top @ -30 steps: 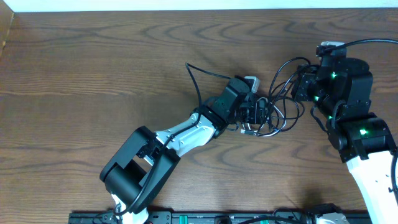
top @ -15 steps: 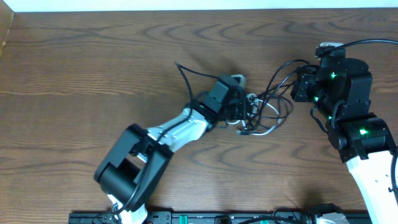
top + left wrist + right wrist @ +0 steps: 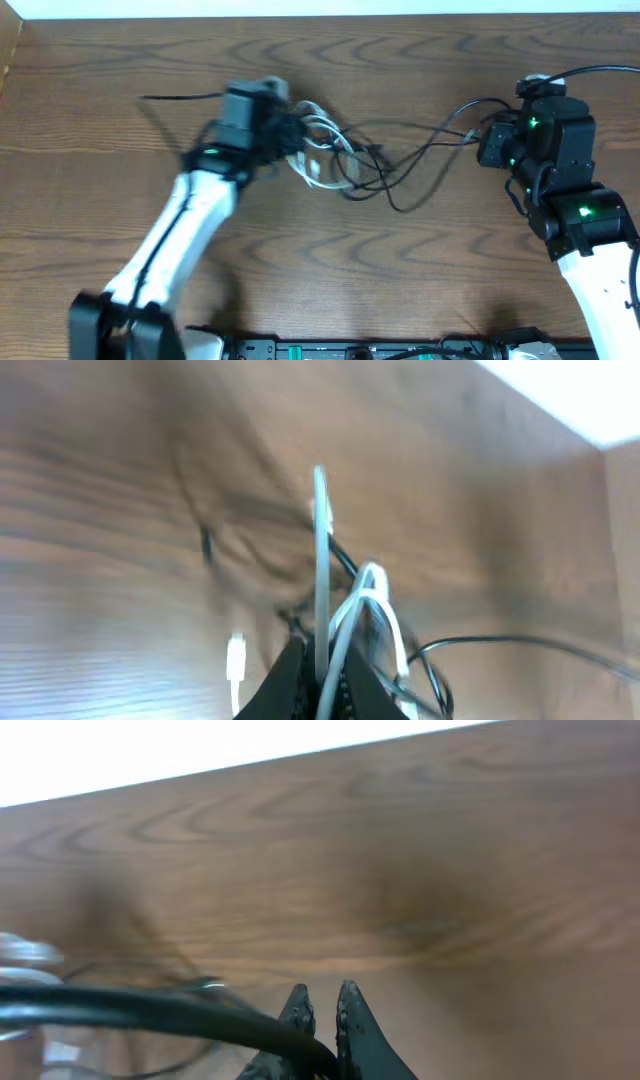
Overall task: Untangle cables
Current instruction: 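Pull the grippers apart, left leftward and right rightward, stretching the cables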
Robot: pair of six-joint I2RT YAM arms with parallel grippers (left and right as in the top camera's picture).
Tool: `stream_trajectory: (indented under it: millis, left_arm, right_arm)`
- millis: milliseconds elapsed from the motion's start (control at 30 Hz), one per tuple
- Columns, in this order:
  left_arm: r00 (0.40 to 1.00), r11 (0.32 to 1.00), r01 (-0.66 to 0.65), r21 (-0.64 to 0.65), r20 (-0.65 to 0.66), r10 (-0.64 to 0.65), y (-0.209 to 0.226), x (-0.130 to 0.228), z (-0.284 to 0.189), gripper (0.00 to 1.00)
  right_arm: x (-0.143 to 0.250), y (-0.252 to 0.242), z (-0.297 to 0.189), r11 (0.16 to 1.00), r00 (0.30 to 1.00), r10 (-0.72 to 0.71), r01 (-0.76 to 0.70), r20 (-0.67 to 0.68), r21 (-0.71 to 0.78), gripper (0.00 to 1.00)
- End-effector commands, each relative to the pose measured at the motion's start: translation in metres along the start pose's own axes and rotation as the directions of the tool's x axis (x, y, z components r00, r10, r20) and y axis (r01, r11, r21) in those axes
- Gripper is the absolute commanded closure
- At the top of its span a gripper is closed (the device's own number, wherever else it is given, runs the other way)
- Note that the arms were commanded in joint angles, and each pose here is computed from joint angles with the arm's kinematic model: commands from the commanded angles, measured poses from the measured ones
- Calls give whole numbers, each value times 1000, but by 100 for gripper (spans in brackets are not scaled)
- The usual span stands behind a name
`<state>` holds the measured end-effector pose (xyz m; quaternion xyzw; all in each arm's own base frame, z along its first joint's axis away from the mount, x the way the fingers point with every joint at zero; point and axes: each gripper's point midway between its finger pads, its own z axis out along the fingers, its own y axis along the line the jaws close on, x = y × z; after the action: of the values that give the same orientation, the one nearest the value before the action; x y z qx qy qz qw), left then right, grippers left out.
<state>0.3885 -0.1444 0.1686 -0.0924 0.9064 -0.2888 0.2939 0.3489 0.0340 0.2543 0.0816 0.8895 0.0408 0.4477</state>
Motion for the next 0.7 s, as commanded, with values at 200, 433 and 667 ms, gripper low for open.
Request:
stream_trajectory:
  millis: [200,433,667]
  left_arm:
    - [978,993,95,-69,195,-80,47,-50,-70,92]
    - [987,990,98,-105,133,-84,54,-34,-68,93]
    - [999,991,-47,-125,8,48,46,-3,-60,93]
  right_arm:
    - [-2,-55,-3,979,994,109,-108,6,172,99]
    - [11,-62,1,975,991,121,-109,-52,191,99]
    - [29,-44,22,989,980,126,-111,-154,102,99]
